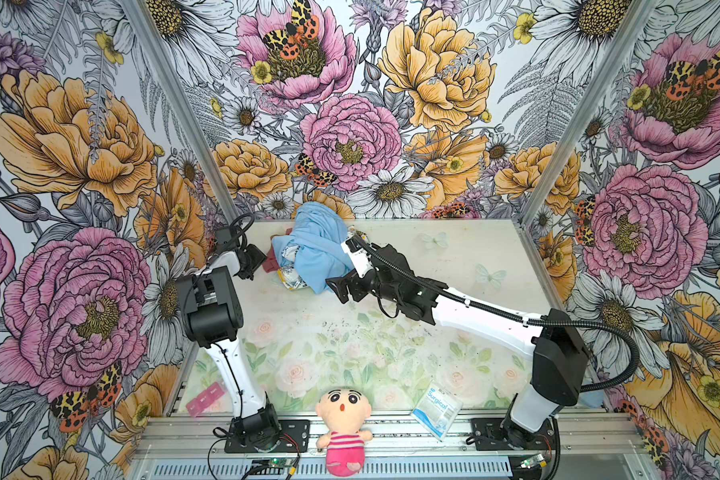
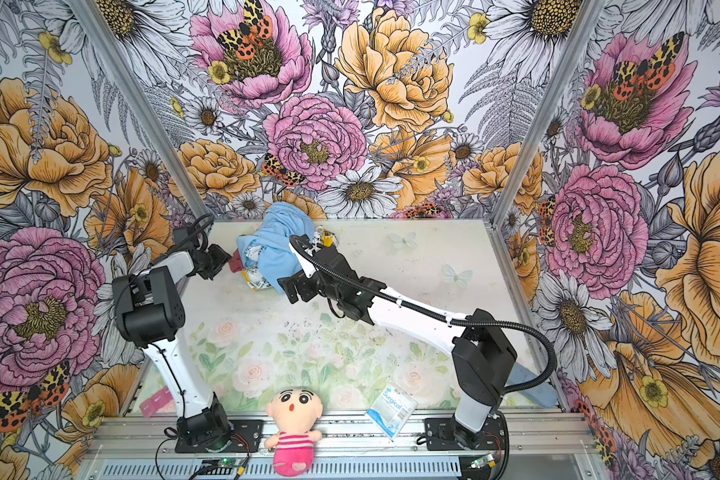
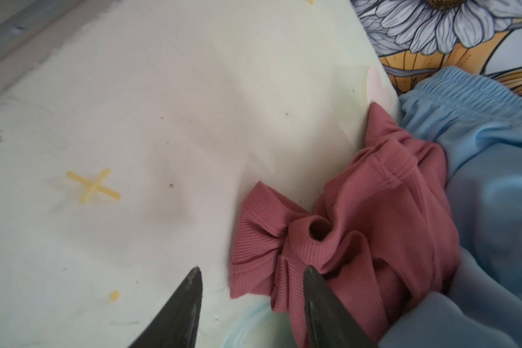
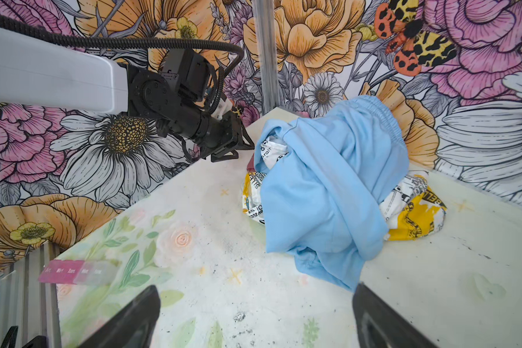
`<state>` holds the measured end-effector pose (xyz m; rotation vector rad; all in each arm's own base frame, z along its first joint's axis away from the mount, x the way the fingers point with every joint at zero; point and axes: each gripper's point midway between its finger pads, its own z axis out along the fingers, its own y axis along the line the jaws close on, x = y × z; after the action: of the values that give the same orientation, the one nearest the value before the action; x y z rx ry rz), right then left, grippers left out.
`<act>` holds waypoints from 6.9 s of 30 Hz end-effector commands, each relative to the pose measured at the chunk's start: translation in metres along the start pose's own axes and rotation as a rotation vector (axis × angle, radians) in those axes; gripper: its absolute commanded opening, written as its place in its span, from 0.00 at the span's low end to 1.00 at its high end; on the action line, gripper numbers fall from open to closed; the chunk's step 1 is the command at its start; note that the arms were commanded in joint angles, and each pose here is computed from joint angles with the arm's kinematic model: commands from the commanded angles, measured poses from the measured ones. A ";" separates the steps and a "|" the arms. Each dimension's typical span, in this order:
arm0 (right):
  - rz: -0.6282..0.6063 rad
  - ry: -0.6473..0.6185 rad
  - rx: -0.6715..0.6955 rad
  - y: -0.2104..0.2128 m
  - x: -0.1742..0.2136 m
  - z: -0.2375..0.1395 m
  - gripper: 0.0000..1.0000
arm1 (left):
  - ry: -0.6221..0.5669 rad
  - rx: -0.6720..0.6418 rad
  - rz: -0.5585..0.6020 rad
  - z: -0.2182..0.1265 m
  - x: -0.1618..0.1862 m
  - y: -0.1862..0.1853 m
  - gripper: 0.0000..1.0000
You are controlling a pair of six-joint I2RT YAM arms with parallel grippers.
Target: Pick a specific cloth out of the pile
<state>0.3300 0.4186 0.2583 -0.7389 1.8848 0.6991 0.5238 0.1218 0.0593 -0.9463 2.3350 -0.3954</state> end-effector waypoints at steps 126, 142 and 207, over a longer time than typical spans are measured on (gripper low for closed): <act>0.250 -0.117 0.898 -0.230 0.063 -0.280 1.00 | -0.052 1.079 1.297 -0.246 0.334 -0.463 0.96; 0.484 0.250 0.811 -0.317 0.133 -0.151 0.88 | -0.064 0.735 1.248 -0.284 0.315 -0.264 0.99; 0.316 -0.314 0.744 -0.428 -0.143 -0.182 0.00 | -0.241 0.853 1.171 -0.317 0.303 -0.265 0.99</act>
<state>0.5829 -0.0026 0.3742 0.1946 1.8760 0.0719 0.2991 -0.2658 0.2991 0.7589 1.8233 -0.6012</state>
